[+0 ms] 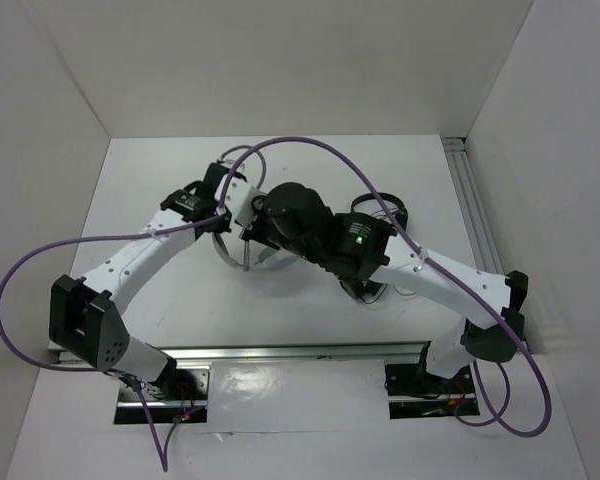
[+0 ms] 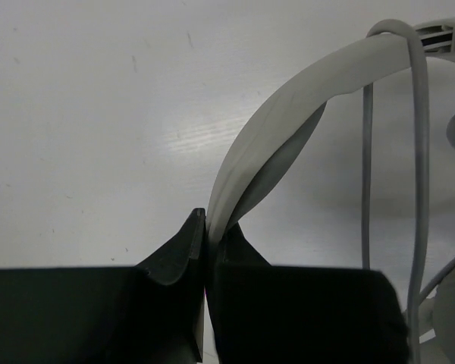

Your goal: Wrap the headphones

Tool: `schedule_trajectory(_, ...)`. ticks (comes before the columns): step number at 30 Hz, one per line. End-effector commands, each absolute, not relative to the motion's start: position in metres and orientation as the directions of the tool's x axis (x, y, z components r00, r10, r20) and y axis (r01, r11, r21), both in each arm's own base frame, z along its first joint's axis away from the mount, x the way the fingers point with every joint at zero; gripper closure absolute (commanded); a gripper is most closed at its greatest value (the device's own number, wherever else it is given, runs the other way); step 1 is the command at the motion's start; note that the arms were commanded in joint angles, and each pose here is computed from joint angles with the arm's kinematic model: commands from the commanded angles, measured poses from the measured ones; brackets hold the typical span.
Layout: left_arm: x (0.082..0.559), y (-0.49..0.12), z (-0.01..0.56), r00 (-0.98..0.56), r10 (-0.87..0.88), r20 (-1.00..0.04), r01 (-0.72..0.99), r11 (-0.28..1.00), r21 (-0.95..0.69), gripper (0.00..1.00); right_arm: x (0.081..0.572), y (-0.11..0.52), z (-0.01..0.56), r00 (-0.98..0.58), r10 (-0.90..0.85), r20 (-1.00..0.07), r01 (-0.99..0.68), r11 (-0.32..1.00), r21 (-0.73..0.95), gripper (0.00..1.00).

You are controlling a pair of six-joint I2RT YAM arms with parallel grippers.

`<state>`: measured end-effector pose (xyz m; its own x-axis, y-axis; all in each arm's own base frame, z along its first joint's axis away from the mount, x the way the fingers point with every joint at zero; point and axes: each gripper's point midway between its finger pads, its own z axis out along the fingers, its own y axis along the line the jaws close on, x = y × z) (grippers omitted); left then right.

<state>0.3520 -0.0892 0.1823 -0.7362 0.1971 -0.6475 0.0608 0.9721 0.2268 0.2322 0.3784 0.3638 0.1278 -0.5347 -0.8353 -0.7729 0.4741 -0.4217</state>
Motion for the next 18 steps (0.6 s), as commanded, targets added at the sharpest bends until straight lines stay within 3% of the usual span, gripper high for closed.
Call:
schedule_trajectory(1,0.343,-0.092,0.183,-0.685,0.294,-0.667,0.124,0.949,0.291,1.0,0.264,0.33,0.428,0.233,-0.622,-0.748,-0.499,0.584,-0.641,1.0)
schedule_trajectory(6,0.318,-0.116,0.179,-0.638,0.36,-0.681,0.281,0.932,0.229,1.0,0.283,0.305,0.454,0.305,-0.575,-0.759,-0.398,0.647,-0.651,1.0)
schedule_trajectory(8,0.304,-0.133,0.186,-0.614,0.378,-0.694,0.367,0.914,0.173,1.0,0.308,0.279,0.455,0.264,-0.596,-0.758,-0.262,0.712,-0.651,1.0)
schedule_trajectory(12,0.256,-0.161,0.185,-0.586,0.431,-0.686,0.529,0.845,0.079,1.0,0.349,0.235,0.468,0.261,-0.413,-0.873,-0.121,0.883,-0.454,1.0)
schedule_trajectory(18,0.194,-0.18,0.218,-0.489,0.442,-0.751,0.675,0.738,-0.005,1.0,0.411,0.215,0.432,0.212,-0.328,-0.921,-0.264,0.888,-0.377,1.0)
